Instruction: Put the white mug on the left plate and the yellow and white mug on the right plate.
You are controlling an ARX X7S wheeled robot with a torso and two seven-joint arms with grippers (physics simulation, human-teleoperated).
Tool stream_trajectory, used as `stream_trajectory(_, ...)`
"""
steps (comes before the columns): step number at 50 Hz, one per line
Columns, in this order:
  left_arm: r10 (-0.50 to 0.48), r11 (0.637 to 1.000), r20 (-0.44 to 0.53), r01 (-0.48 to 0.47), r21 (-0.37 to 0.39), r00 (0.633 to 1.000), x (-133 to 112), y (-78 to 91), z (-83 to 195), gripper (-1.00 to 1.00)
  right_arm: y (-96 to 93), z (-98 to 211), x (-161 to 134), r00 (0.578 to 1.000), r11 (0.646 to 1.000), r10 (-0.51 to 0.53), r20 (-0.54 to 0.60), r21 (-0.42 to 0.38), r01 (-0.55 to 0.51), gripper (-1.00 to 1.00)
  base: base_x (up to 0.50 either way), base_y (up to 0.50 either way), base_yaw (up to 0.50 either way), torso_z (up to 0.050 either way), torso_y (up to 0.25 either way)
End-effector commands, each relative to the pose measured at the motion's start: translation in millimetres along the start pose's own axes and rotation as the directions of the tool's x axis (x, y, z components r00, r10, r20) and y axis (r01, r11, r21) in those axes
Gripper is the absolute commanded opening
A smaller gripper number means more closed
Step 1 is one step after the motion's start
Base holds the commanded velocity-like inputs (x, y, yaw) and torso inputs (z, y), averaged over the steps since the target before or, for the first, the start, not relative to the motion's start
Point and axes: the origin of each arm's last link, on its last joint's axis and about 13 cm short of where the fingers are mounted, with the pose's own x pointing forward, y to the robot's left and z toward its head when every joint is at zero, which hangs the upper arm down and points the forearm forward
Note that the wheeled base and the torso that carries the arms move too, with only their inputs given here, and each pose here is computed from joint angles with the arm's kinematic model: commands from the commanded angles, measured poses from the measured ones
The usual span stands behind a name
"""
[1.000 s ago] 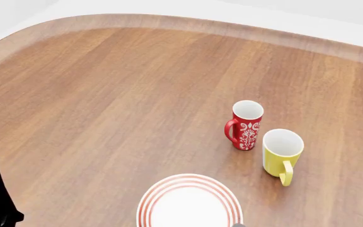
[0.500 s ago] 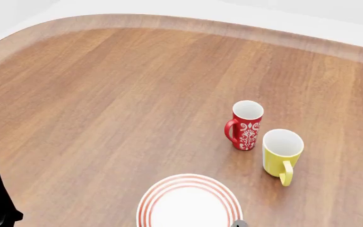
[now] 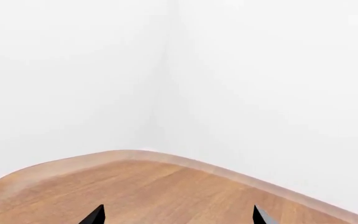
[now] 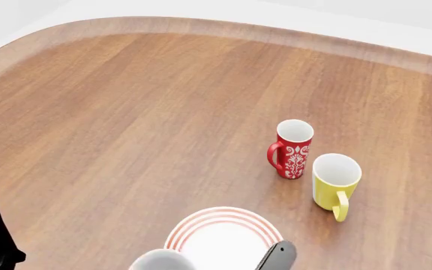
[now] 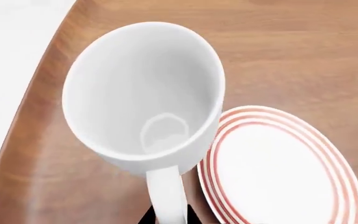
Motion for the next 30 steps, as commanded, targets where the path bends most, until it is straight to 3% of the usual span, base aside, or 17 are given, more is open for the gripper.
stream_trajectory(1, 0.002, 1.0, 0.003, -0.002, 0.0, 1.0, 1, 1.3, 0, 1.0, -10.2, 7, -4, 0.99, 0.995, -0.102, 0.097, 0.016, 0.101, -1.0, 0.0, 0.0, 0.0, 0.0, 0.0)
stream_trajectory(14, -0.001, 1.0, 0.0, 0.001, 0.0, 1.0, 2, 3.4, 0, 1.0, -24.0, 8, 4, 0.977, 0.968, -0.203, 0.058, 0.158, 0.192, -1.0, 0.0, 0.0, 0.0, 0.0, 0.0)
stream_trajectory(30, -0.008, 1.0, 0.001, 0.008, -0.002, 1.0, 1, 1.1, 0, 1.0, -45.6, 8, 22, 0.967, 0.93, -0.256, 0.004, 0.275, 0.245, -1.0, 0.0, 0.0, 0.0, 0.0, 0.0)
